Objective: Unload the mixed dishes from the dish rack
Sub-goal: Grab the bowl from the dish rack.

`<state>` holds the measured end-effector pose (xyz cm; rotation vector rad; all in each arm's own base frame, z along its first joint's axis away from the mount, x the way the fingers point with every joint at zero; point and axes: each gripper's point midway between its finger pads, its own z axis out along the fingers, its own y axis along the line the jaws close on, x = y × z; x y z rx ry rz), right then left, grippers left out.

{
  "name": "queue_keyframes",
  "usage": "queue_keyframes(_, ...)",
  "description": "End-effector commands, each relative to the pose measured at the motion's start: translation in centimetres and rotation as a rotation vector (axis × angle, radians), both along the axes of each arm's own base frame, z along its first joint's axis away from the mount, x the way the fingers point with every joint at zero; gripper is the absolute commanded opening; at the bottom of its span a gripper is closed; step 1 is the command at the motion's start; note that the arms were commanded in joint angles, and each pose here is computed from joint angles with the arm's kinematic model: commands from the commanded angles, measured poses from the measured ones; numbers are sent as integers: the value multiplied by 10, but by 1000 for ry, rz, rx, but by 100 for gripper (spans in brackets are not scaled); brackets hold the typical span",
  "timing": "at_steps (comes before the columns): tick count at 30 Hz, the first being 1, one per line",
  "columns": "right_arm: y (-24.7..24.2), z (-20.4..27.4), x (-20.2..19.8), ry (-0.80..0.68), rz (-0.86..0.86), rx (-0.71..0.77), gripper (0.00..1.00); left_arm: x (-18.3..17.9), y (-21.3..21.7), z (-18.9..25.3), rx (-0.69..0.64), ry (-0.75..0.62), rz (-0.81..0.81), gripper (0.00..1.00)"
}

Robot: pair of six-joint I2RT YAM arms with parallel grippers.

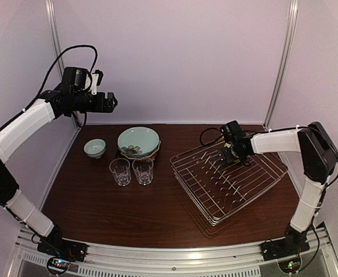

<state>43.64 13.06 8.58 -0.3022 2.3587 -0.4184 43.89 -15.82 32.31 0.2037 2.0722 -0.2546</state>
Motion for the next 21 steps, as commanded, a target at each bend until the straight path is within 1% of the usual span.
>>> queue_keyframes(1,-5,-5,4,-31,-30,-41,100,4,-2,10,-29,-44,4,97)
queue_keyframes(7,-6,-4,11,-46,-39,-65,100,5,-2,10,-34,-48,6,97)
queue_keyframes(13,-6,-9,16,-29,-52,-97,100,6,-2,11,-40,-55,8,97)
queue_keyframes(21,-7,-16,22,-10,-88,-174,100,7,-4,14,-55,-65,4,97)
